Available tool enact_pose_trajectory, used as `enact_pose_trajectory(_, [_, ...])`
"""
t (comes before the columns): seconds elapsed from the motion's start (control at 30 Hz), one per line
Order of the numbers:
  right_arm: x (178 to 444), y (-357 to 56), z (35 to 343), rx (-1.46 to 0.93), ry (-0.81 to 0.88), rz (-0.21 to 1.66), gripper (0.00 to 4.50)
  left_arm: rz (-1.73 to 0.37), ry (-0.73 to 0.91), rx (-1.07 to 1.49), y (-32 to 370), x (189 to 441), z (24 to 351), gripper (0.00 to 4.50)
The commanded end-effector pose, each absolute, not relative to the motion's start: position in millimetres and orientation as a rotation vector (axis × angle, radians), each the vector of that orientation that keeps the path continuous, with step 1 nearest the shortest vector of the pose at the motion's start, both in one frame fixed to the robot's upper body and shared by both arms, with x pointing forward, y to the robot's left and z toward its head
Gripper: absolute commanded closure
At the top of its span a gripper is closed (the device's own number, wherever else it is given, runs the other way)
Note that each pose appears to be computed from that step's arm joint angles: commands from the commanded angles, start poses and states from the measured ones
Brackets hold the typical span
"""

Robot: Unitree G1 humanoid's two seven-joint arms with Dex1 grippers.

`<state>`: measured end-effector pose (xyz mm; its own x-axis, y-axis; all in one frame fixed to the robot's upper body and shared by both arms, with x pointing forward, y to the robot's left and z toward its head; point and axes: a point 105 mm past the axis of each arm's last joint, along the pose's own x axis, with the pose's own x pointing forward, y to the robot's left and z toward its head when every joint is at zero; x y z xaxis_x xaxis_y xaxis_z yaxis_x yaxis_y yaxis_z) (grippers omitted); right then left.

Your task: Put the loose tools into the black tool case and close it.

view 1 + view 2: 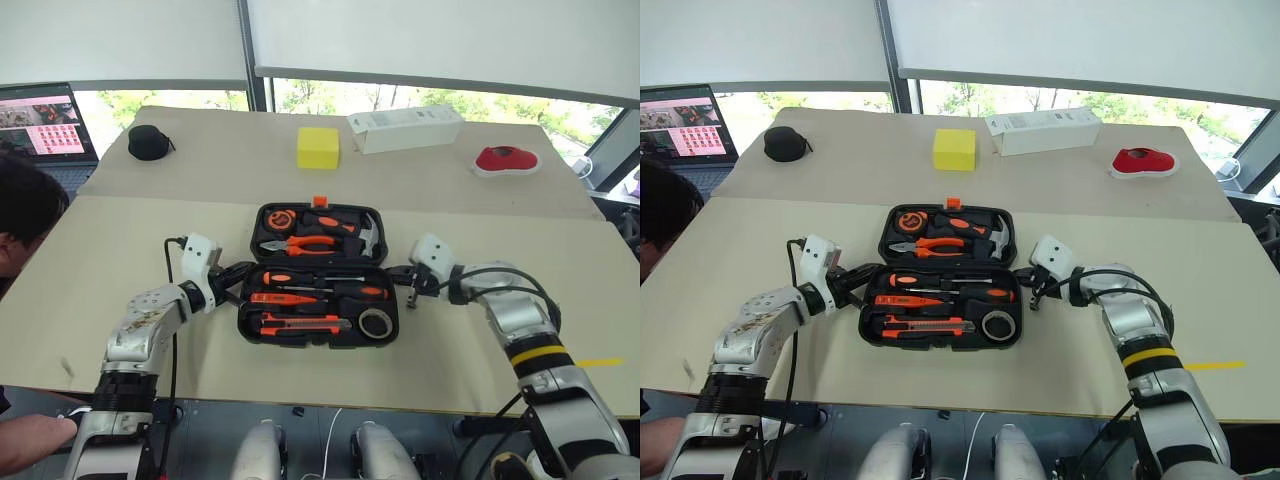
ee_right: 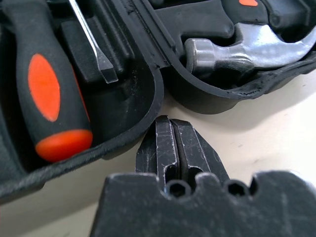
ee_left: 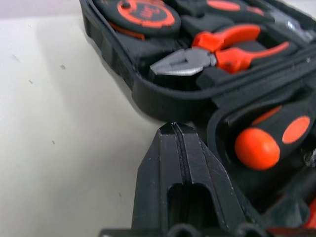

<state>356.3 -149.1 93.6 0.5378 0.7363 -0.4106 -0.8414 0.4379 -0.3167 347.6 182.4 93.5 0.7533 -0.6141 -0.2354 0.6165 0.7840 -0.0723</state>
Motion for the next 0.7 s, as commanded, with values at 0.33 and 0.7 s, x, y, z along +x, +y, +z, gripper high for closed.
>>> enact_pose_trajectory(0.33, [330, -164, 116, -0.459, 0.191, 0.936, 4.50, -0.625, 0.234, 0.063, 200, 328, 106, 4.48])
enact_pose_trajectory(0.7, [330, -178, 172, 0.066, 0.618, 0.783, 1.27, -0.619, 0.427, -0.064, 206, 332, 147, 1.33])
